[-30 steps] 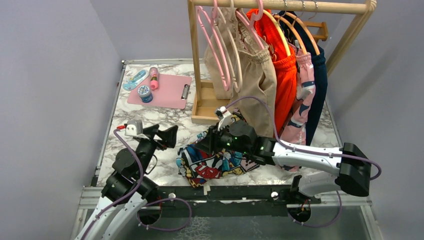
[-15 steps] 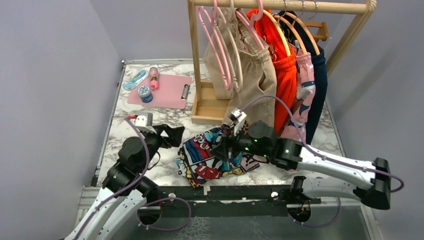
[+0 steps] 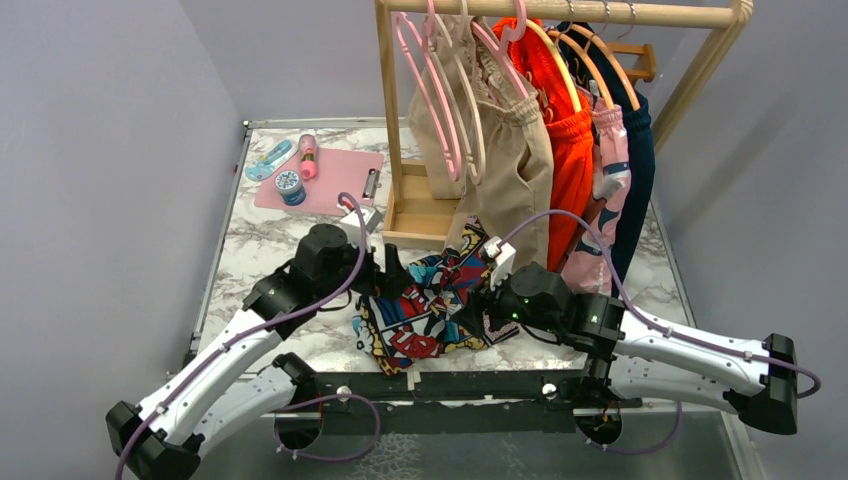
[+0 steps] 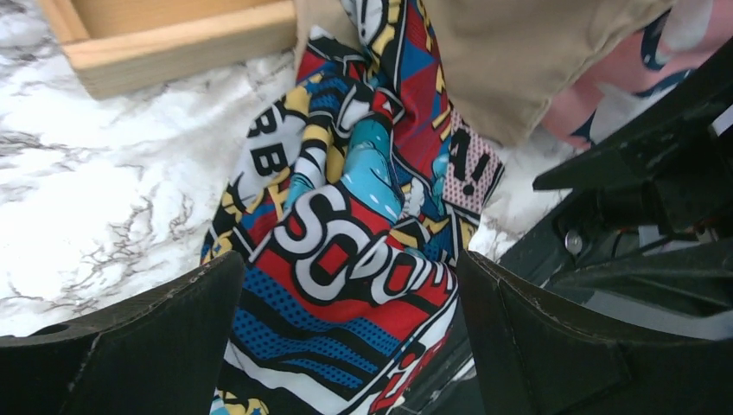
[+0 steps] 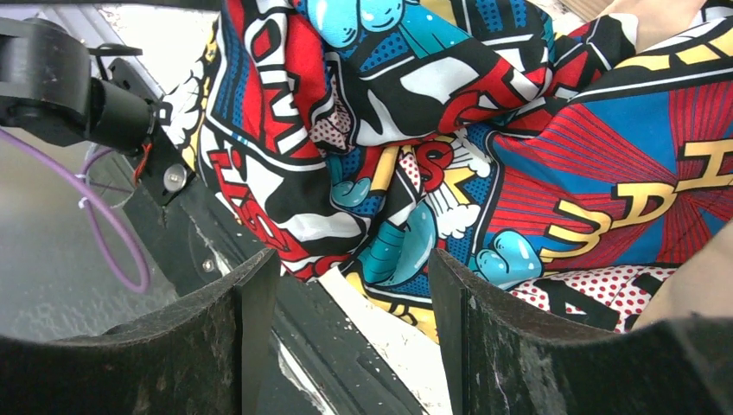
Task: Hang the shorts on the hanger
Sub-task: Adjust the shorts at the center of the board.
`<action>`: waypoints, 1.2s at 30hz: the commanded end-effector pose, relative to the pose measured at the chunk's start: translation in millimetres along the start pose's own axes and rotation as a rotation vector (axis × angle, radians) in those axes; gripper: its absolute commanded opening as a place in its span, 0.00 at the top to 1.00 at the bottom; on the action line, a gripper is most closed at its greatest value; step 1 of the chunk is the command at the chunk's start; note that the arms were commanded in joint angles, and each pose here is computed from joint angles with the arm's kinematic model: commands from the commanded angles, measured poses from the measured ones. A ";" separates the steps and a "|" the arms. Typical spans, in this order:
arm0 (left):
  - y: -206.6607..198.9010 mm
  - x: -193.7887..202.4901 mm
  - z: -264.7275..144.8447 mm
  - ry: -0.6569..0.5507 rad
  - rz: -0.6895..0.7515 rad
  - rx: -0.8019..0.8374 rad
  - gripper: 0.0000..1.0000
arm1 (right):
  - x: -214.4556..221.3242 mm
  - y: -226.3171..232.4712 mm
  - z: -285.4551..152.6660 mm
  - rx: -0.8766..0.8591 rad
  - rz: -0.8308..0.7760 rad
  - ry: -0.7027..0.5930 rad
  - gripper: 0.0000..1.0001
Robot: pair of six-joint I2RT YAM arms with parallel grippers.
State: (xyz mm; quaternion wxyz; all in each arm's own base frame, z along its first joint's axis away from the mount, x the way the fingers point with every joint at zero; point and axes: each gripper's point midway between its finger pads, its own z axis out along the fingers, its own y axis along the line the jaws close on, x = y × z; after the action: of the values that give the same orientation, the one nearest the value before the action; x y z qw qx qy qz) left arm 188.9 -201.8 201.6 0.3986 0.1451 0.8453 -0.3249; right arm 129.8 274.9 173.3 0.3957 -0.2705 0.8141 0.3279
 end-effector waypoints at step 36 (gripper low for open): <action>108.7 -70.1 -116.0 -0.456 0.059 -0.900 1.00 | 6.2 -28.2 20.5 0.149 -0.064 -0.001 0.35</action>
State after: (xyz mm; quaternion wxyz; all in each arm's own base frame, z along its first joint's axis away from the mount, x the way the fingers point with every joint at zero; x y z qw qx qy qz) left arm 222.6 -64.2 259.8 0.5895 -0.0507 0.8059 0.0222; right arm 156.0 261.4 158.3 0.4283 -0.2725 0.8274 0.2402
